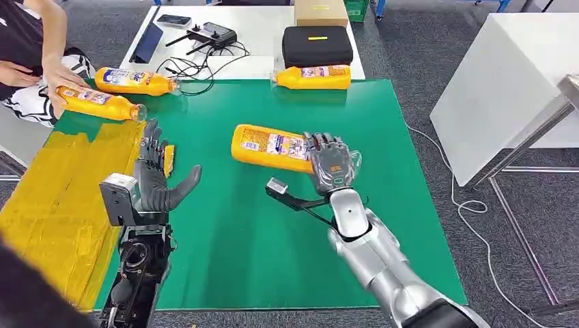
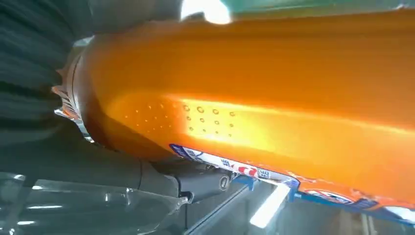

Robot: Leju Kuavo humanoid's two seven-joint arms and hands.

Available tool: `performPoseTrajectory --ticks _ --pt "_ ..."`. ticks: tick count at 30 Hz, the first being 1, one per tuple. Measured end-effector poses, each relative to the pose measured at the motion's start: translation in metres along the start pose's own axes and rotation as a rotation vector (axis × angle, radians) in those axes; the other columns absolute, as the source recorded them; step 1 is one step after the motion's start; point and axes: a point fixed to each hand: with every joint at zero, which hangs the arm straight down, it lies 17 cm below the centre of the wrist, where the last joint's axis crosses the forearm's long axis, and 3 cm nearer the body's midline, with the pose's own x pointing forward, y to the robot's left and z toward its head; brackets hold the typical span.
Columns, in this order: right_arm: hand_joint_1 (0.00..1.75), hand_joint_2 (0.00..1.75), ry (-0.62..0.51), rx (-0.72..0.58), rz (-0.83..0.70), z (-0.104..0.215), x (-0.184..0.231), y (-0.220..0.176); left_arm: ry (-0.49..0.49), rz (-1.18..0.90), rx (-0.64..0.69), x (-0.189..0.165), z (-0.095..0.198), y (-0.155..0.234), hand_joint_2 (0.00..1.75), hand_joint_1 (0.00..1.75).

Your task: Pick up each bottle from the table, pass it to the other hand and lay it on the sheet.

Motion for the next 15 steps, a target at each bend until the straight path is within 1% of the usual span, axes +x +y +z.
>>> performPoseTrajectory --ticks 3,5,7,8,10,11,12,15 --pt "1.75 1.75 -0.013 0.008 0.009 -0.006 0.004 -0.005 -0.003 -0.018 0.002 0.000 -0.002 -0.002 1.75 0.00" --pt "1.75 1.75 -0.028 0.019 0.009 -0.009 0.007 -0.007 -0.033 -0.131 0.036 0.003 -0.004 0.004 1.75 0.00" --pt "1.75 1.75 -0.052 0.034 0.006 -0.011 0.013 -0.007 -0.138 -0.424 0.167 0.022 -0.005 0.022 1.75 0.00" --pt "1.75 1.75 -0.061 0.039 0.002 -0.012 0.016 -0.007 -0.184 -0.523 0.199 0.032 -0.004 0.023 1.75 0.00" --pt "1.75 1.75 -0.080 0.050 -0.014 -0.014 0.021 -0.008 -0.287 -0.718 0.185 0.053 -0.002 0.009 1.75 0.00" --pt "1.75 1.75 -0.084 0.050 -0.022 -0.015 0.023 -0.010 -0.323 -0.773 0.164 0.059 -0.002 0.000 1.75 0.00" --pt "1.75 1.75 -0.091 0.047 -0.026 -0.017 0.025 -0.012 -0.344 -0.805 0.150 0.063 -0.002 -0.007 1.75 0.00" --pt "1.75 1.75 -0.093 0.045 -0.032 -0.019 0.028 -0.016 -0.352 -0.796 0.166 0.069 -0.002 -0.010 1.75 0.00"
